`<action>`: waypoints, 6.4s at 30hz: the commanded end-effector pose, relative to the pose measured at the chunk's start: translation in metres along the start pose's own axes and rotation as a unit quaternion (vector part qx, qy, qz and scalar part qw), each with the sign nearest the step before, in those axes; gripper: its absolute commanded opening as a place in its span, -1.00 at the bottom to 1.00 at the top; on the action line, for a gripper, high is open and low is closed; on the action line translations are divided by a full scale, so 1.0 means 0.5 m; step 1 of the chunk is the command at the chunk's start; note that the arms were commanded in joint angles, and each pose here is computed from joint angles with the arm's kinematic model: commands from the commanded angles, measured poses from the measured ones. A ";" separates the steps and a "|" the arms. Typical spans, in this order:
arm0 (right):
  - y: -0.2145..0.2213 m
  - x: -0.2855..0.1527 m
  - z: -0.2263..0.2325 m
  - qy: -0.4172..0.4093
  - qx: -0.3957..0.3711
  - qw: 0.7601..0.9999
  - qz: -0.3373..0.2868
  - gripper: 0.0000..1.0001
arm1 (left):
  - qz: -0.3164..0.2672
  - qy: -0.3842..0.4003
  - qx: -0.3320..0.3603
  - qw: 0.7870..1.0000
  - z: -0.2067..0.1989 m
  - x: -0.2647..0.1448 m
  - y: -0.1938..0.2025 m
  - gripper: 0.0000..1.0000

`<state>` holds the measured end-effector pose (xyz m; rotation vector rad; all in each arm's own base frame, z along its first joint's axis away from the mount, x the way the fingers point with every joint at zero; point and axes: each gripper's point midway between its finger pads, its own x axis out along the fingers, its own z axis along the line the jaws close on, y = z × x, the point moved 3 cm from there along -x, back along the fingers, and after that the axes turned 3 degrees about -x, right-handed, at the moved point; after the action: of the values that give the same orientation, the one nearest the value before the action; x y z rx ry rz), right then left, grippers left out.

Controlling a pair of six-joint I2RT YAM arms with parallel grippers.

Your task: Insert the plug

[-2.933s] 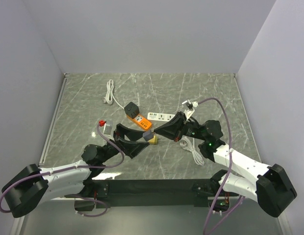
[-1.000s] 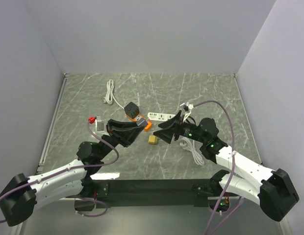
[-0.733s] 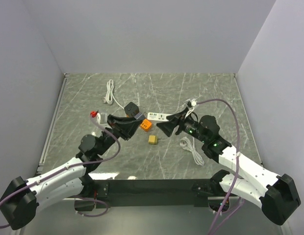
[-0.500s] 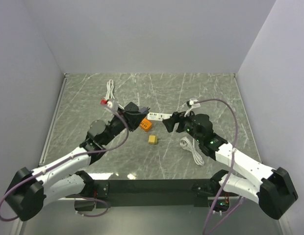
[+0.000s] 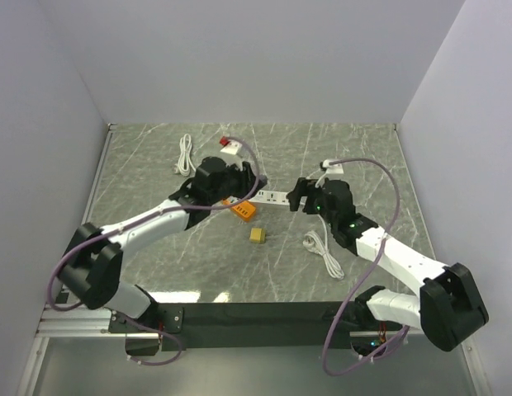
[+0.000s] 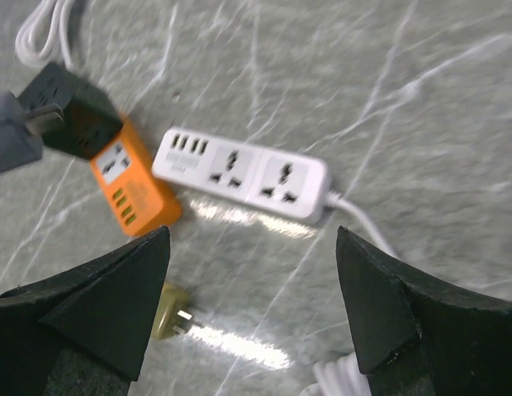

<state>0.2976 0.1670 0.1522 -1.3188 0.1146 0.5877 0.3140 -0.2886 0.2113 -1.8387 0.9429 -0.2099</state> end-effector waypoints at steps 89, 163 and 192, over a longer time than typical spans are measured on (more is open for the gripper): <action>-0.071 -0.079 -0.108 -0.004 0.040 0.990 -0.136 0.75 | 0.330 -0.221 0.077 0.915 0.044 0.201 0.148 -0.99; 0.259 0.037 -0.007 0.070 -0.041 0.963 0.257 -1.00 | 0.306 -0.164 0.116 0.931 0.025 0.048 0.094 -0.99; 0.284 0.007 0.031 0.034 -0.060 0.967 0.247 -1.00 | 0.378 -0.163 0.165 0.896 0.093 0.091 0.101 -0.99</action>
<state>0.2450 0.2060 0.0366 -1.4233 0.4501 0.9413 0.3377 -0.2873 0.1302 -1.0521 1.2031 0.4323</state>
